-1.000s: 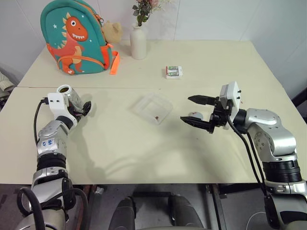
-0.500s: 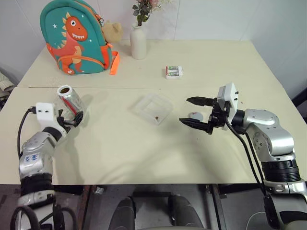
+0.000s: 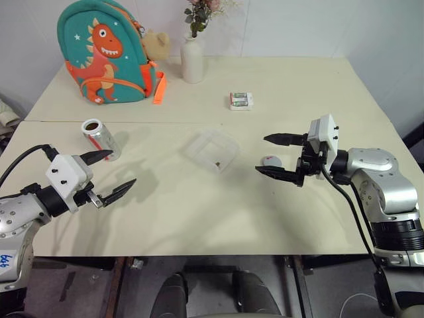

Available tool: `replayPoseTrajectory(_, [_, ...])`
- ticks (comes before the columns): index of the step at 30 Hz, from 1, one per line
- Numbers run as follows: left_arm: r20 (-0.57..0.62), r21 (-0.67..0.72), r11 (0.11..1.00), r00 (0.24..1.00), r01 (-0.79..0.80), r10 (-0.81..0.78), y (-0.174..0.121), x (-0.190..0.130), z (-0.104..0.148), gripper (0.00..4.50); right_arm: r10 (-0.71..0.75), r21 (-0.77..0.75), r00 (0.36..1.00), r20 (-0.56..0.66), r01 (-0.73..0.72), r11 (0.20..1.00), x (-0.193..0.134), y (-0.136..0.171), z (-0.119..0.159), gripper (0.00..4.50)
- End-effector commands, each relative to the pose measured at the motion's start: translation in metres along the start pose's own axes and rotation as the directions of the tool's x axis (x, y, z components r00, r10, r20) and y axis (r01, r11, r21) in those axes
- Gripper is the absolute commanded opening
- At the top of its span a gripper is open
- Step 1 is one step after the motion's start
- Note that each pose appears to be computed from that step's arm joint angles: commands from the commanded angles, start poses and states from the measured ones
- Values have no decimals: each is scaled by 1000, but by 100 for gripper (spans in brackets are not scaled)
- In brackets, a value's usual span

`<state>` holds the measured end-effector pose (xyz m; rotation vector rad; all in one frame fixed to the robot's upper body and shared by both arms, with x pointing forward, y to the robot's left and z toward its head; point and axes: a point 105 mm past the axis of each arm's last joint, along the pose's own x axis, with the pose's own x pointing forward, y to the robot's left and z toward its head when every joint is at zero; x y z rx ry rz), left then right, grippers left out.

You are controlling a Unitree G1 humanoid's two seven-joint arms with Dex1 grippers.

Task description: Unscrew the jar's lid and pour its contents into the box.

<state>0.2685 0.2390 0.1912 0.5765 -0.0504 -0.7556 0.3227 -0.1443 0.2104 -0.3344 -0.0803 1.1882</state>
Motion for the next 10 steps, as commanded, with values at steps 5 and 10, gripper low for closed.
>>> replayPoseTrajectory(5, [43, 16, 994, 994, 104, -104, 5, 3, 11, 447, 42, -57, 999, 7, -42, 998, -8, 5, 15, 450])
replayPoseTrajectory(10, [66, 16, 996, 994, 91, -92, 13, 14, 12, 447, 14, -52, 1000, -2, -14, 999, -13, 7, 16, 450])
